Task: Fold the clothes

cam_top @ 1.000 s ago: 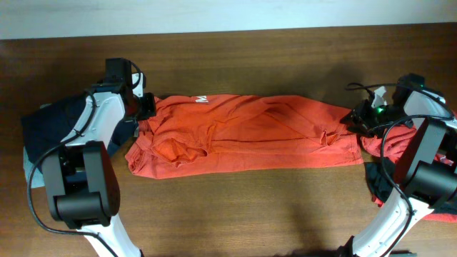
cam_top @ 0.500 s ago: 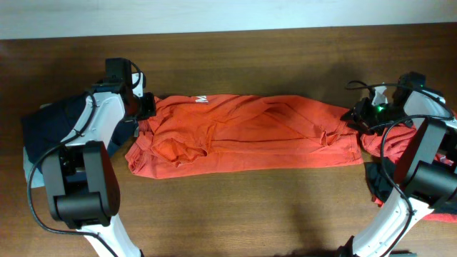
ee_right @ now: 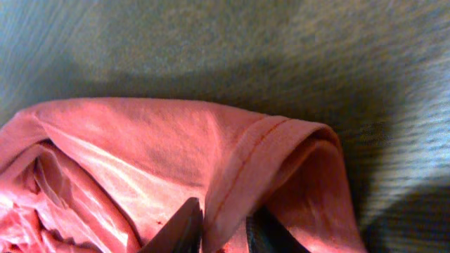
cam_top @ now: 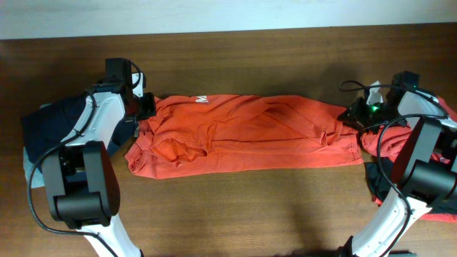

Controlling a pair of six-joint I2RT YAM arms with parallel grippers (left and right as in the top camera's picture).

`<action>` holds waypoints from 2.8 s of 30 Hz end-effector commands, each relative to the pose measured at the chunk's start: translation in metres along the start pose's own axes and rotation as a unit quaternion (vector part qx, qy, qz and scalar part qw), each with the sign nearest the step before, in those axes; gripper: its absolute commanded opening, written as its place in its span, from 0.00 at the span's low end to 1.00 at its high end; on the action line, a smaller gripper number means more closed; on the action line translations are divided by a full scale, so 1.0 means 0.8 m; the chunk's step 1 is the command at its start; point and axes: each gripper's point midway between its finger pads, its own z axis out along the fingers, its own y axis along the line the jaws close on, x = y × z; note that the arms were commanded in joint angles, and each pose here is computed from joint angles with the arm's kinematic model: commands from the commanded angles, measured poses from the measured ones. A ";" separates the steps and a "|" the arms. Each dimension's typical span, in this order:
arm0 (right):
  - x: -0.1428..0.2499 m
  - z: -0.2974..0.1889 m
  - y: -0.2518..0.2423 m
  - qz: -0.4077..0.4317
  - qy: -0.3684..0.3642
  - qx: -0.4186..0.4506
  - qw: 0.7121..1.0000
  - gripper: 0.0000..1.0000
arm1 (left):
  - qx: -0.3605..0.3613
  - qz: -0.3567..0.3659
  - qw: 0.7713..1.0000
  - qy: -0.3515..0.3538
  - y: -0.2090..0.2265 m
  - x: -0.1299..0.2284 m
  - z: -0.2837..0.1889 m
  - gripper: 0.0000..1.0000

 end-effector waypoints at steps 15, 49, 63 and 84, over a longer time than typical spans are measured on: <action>-0.050 -0.034 -0.009 0.029 -0.064 -0.015 0.997 0.04 | 0.007 0.000 1.000 -0.002 -0.004 -0.005 0.000 0.00; -0.009 -0.005 0.035 0.160 0.005 0.004 0.987 0.58 | 0.004 0.000 1.000 -0.001 -0.003 -0.004 0.000 0.00; -0.014 -0.032 -0.004 0.163 -0.007 0.047 0.985 0.04 | 0.004 0.000 1.000 -0.001 -0.002 -0.004 0.000 0.00; -0.042 -0.074 -0.044 0.015 -0.033 0.136 0.990 0.57 | 0.004 -0.001 1.000 -0.002 -0.003 -0.008 -0.011 0.07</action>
